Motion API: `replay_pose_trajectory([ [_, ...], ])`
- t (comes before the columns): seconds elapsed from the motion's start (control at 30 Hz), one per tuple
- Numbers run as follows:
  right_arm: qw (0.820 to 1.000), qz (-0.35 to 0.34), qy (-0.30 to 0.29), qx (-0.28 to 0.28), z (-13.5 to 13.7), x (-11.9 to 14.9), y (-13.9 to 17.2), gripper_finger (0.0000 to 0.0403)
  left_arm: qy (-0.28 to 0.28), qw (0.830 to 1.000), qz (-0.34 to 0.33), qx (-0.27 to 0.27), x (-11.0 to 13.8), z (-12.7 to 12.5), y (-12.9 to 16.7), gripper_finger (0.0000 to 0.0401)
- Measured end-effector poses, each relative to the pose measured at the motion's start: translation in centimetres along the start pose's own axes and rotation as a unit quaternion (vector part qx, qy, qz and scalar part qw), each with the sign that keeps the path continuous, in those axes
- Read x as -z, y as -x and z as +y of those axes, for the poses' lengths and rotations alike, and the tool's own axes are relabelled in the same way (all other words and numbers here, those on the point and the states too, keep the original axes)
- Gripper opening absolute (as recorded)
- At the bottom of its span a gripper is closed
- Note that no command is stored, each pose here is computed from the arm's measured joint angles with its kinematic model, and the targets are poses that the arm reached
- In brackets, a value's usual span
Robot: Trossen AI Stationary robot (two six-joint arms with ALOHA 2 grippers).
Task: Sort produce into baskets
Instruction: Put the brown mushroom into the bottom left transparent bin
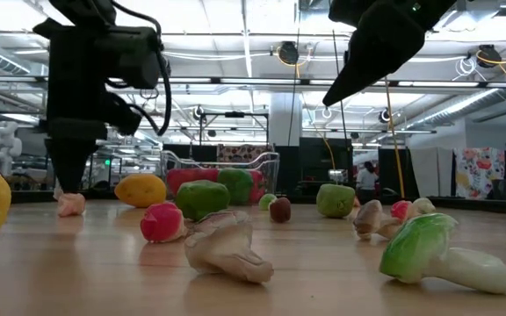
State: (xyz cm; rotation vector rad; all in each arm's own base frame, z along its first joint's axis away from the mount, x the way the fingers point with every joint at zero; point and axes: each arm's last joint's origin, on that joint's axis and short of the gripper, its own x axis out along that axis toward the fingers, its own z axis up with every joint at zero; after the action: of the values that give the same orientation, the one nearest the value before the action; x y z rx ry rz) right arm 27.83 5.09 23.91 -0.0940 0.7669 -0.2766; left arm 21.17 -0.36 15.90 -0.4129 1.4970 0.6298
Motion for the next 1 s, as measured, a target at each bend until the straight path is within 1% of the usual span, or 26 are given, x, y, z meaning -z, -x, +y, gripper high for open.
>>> replay_pose_trajectory([
  [0.13, 1.0, 0.0, 0.0, 0.0, 0.0, -0.01, 0.0, 0.0137, -0.008, 1.0, 0.019, -0.001, -0.05, -0.22, -0.57, 0.0224],
  [0.4, 1.0, 0.0, 0.0, 0.0, 0.0, -0.01, 0.01, 0.0137, -0.031, 0.999, 0.021, -0.001, -0.06, -0.25, -0.64, 0.0221],
  [0.5, 1.0, 0.0, 0.0, 0.0, 0.0, -0.01, 0.01, 0.0137, -0.034, 0.999, 0.021, -0.001, -0.07, -0.26, -0.64, 0.021],
  [0.8, 1.0, 0.0, 0.0, 0.0, 0.0, -0.01, 0.01, 0.0137, -0.033, 0.999, 0.008, 0.009, -0.31, -0.46, -0.64, 0.016],
  [1.0, 1.0, 0.0, 0.0, 0.0, 0.0, -0.01, 0.01, 0.0137, -0.035, 0.999, 0.009, 0.008, -0.29, -0.44, -0.64, 0.0148],
])
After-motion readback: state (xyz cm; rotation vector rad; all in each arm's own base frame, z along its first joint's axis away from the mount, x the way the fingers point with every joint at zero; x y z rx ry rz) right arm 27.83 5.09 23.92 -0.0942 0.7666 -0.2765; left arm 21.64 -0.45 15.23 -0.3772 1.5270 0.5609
